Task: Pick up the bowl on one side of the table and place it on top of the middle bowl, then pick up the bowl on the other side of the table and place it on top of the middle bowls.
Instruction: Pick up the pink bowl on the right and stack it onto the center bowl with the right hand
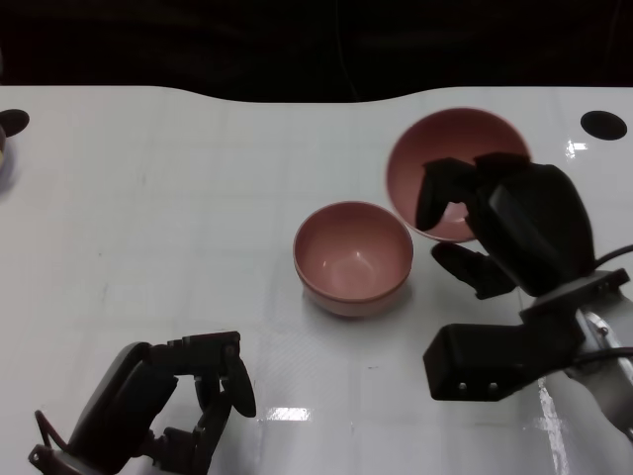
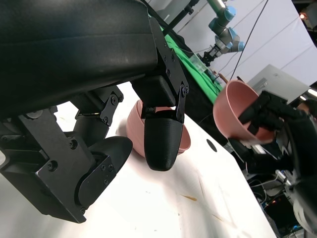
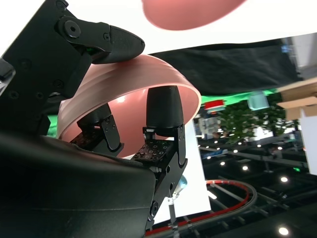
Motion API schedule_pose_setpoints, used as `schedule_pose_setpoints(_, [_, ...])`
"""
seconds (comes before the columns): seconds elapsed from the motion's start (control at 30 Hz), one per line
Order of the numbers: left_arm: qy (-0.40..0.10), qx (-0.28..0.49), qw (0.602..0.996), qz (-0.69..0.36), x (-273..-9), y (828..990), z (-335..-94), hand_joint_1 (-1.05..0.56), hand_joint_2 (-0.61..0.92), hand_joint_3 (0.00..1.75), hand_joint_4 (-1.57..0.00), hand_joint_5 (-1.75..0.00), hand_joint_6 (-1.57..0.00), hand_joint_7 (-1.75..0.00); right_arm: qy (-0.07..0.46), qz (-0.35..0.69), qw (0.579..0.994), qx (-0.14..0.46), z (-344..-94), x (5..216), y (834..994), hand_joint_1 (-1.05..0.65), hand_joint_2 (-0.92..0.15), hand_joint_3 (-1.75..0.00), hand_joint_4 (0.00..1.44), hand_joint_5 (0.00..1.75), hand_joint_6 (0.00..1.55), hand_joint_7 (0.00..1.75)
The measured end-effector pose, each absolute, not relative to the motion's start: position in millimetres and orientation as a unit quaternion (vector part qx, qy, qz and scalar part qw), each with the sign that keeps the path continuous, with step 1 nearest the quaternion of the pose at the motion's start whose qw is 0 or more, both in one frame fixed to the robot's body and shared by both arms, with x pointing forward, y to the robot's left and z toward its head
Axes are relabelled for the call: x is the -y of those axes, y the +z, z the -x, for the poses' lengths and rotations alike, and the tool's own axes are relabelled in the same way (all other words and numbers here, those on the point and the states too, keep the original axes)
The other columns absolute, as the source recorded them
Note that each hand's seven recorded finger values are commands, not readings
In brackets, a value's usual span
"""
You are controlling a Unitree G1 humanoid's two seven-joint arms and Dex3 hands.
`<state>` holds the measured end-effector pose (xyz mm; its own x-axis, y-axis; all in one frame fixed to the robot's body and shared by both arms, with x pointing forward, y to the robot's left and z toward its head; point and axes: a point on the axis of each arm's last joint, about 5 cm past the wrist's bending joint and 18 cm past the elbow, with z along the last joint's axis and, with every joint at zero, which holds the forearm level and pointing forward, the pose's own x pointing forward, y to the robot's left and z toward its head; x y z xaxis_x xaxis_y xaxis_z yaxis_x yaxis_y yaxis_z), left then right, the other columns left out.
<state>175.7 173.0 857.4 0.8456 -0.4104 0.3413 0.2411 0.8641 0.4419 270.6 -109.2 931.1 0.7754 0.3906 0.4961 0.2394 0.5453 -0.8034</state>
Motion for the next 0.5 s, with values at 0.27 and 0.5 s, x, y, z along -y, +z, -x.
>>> schedule_pose_setpoints(0.27, [-0.177, 0.215, 0.940, -0.196, -172.9, 857.0, -175.2, 0.03, 0.26, 1.57, -0.87, -1.75, -0.86, -1.48, 0.091, 0.423, 0.837, 0.336, -274.0, 85.2, 934.7, -0.11, -0.21, -1.40, 1.00, 1.75, 0.93, 1.37])
schedule_pose_setpoints(0.5, [-0.177, 0.210, 0.941, -0.196, -172.5, 856.9, -174.9, 0.02, 0.26, 1.56, -0.87, -1.74, -0.86, -1.48, 0.123, 0.413, 0.843, 0.322, -274.4, 72.2, 928.0, -0.13, -0.27, -1.36, 0.99, 1.75, 0.87, 1.52])
